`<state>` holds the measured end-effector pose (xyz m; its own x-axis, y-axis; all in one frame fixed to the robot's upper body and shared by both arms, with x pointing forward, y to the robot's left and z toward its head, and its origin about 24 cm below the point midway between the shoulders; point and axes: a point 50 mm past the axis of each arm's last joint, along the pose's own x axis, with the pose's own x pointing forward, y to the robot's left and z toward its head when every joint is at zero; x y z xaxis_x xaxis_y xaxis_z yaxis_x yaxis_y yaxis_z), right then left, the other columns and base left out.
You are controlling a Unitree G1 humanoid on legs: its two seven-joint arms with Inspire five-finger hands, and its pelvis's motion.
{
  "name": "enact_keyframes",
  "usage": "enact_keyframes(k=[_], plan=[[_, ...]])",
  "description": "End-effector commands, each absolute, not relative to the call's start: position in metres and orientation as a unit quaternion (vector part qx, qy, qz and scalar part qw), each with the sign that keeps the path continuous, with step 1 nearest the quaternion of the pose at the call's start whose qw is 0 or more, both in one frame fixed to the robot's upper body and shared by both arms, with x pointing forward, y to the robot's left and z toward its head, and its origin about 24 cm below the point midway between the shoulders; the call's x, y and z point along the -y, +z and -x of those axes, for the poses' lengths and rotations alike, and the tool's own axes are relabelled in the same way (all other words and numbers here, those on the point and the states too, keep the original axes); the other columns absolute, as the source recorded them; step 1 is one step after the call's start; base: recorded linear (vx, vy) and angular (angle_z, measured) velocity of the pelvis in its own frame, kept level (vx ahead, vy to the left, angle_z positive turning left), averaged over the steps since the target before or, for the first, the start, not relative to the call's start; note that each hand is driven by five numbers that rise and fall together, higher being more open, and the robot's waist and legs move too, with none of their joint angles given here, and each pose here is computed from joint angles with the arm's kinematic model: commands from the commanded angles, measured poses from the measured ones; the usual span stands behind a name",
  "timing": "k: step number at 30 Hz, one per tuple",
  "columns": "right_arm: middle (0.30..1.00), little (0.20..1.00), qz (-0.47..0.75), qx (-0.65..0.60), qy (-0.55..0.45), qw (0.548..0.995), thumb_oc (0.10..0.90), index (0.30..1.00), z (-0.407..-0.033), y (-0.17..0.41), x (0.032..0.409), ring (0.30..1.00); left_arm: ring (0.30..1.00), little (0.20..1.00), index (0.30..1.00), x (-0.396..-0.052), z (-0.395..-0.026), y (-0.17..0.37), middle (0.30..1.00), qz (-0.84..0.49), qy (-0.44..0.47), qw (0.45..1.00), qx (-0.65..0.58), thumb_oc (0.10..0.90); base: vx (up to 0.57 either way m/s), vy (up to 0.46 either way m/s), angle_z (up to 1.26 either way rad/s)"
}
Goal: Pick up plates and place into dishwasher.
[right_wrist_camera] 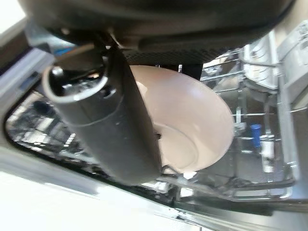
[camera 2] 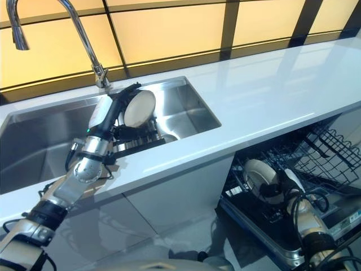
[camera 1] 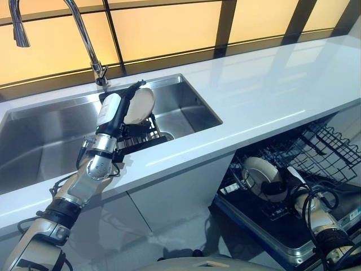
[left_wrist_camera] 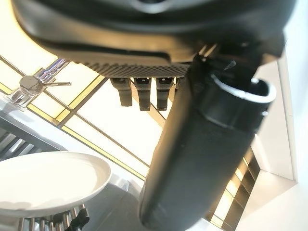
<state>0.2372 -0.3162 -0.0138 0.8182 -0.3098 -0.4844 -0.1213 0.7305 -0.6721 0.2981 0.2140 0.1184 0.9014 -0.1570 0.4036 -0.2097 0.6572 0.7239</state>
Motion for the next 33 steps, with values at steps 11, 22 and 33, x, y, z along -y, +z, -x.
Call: enact_keyframes(k=[11,22,33], plan=[[0.900,0.900,0.364,-0.057,-0.076,0.927,0.800,0.900,-0.250,0.052,0.291,0.900,0.900,0.900,0.900,-0.223,-0.304,0.170,0.900,-0.403,0.070,0.853,0.324,0.800,0.01,0.001,-0.02],[0.900,0.900,0.403,0.014,-0.136,0.905,0.800,0.900,-0.233,0.091,0.314,0.900,0.900,0.900,0.900,-0.240,-0.299,0.174,0.900,-0.413,0.092,0.849,0.316,0.800,0.00,-0.001,-0.04],[0.900,0.900,0.429,0.057,-0.186,0.882,0.800,0.900,-0.225,0.114,0.327,0.900,0.900,0.900,0.900,-0.245,-0.299,0.172,0.900,-0.419,0.106,0.850,0.301,0.800,0.00,0.001,-0.02]])
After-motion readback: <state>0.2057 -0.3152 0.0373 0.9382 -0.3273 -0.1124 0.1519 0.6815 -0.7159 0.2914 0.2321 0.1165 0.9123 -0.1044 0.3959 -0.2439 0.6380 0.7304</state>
